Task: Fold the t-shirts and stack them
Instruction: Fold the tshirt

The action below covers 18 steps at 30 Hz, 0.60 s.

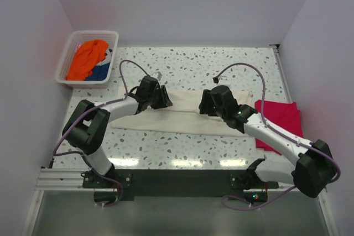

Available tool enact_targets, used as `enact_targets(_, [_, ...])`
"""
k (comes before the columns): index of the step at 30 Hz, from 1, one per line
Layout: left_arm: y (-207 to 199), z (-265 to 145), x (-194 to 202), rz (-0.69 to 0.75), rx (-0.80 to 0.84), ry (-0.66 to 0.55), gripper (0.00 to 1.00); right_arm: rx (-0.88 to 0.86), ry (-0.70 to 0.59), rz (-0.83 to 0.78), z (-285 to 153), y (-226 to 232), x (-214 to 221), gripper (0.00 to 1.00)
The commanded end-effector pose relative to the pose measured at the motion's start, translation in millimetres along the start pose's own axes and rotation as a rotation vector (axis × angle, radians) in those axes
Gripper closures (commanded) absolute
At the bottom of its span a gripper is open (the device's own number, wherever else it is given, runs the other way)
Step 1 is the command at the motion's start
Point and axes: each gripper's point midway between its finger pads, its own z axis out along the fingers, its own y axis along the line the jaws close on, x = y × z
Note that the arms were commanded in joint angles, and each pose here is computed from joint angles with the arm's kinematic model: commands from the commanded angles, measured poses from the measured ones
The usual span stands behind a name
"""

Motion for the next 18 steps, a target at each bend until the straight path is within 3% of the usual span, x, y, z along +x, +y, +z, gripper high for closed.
enact_targets(1, [-42, -18, -25, 0.08, 0.129, -0.087, 0.58, 0.161, -0.145, -0.026, -27, -31, -46, 0.4])
enact_targets(8, [-99, -20, -20, 0.176, 0.278, -0.087, 0.5, 0.315, -0.038, 0.037, 1, -106, -58, 0.37])
enact_targets(18, [-150, 12, -5, 0.232, 0.381, -0.035, 0.38, 0.233, 0.118, 0.158, 50, -119, -29, 0.36])
